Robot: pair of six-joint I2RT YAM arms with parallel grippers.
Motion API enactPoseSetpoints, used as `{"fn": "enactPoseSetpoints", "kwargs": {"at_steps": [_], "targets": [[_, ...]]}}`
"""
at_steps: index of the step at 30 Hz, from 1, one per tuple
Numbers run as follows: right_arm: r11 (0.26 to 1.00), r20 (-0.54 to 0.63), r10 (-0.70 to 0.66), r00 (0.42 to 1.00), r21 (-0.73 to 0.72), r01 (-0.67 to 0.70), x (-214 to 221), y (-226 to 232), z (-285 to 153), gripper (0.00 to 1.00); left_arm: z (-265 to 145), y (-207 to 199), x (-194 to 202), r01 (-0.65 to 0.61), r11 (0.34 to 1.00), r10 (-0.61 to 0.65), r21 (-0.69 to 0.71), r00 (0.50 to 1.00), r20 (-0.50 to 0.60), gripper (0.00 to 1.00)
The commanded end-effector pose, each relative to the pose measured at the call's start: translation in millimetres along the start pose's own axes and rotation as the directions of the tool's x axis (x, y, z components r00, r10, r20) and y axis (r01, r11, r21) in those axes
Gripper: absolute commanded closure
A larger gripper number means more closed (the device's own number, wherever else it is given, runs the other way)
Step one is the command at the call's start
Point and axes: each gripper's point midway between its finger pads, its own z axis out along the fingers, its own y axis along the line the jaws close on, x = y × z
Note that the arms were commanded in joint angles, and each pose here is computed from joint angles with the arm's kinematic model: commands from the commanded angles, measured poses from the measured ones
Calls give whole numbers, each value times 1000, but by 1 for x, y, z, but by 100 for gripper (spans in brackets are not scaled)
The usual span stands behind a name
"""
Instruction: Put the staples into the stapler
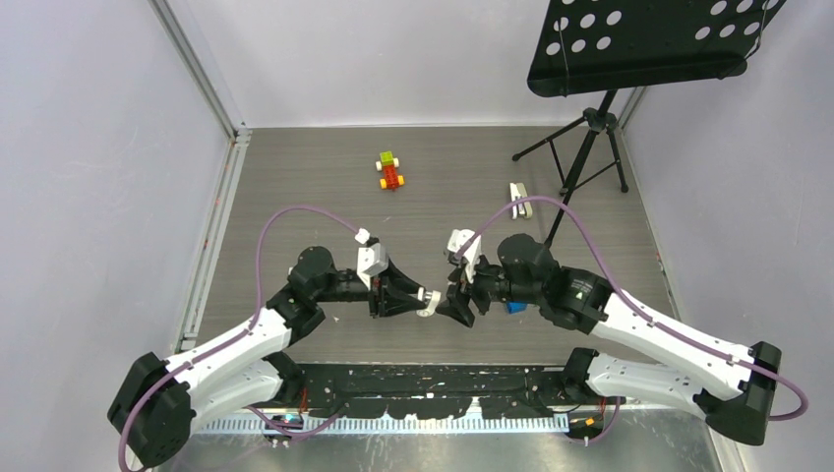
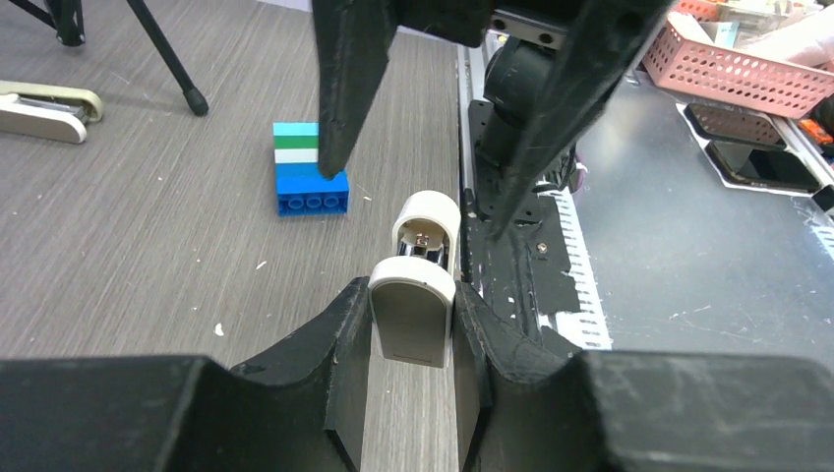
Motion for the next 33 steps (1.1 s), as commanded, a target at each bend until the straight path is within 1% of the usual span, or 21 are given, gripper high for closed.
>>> {"fn": "enactPoseSetpoints", "kwargs": {"at_steps": [1, 4, 7, 13, 15, 17, 21, 25, 28, 31, 33], "targets": [[997, 65, 19, 998, -74, -14, -26, -2, 1, 30, 4, -5, -31, -144, 989, 142, 30, 988, 57, 100], [991, 84, 72, 994, -119, -62, -31, -6, 1, 34, 7, -6, -31, -162, 986, 160, 40, 986, 55, 100], [985, 103, 86, 991, -155, -69, -35, -4, 3, 36, 12, -4, -32, -164, 985, 162, 51, 986, 49, 100], [978, 71, 96, 993, -194, -81, -26, -1, 12, 41, 19, 3, -34, -152, 987, 150, 52, 988, 37, 100], [977, 72, 95, 993, -197, -79, -25, 0, 13, 42, 21, 4, -35, -148, 987, 146, 55, 989, 35, 100], [979, 76, 89, 993, -193, -73, -25, -1, 13, 47, 23, 6, -36, -147, 988, 145, 55, 989, 34, 100], [984, 85, 75, 993, -167, -60, -25, -5, 11, 52, 24, 8, -41, -160, 986, 159, 45, 986, 42, 100], [983, 98, 70, 993, -174, -52, -26, -2, 7, 58, 21, 12, -47, -176, 984, 174, 24, 984, 47, 100], [982, 108, 66, 992, -183, -45, -28, 0, 3, 60, 19, 11, -52, -166, 985, 164, 36, 985, 49, 100], [979, 119, 59, 991, -199, -35, -30, 4, 1, 68, 17, 11, -58, -166, 985, 164, 39, 985, 62, 100], [978, 123, 59, 991, -204, -33, -32, 5, 0, 70, 15, 12, -61, -166, 985, 164, 35, 984, 69, 100]]}}
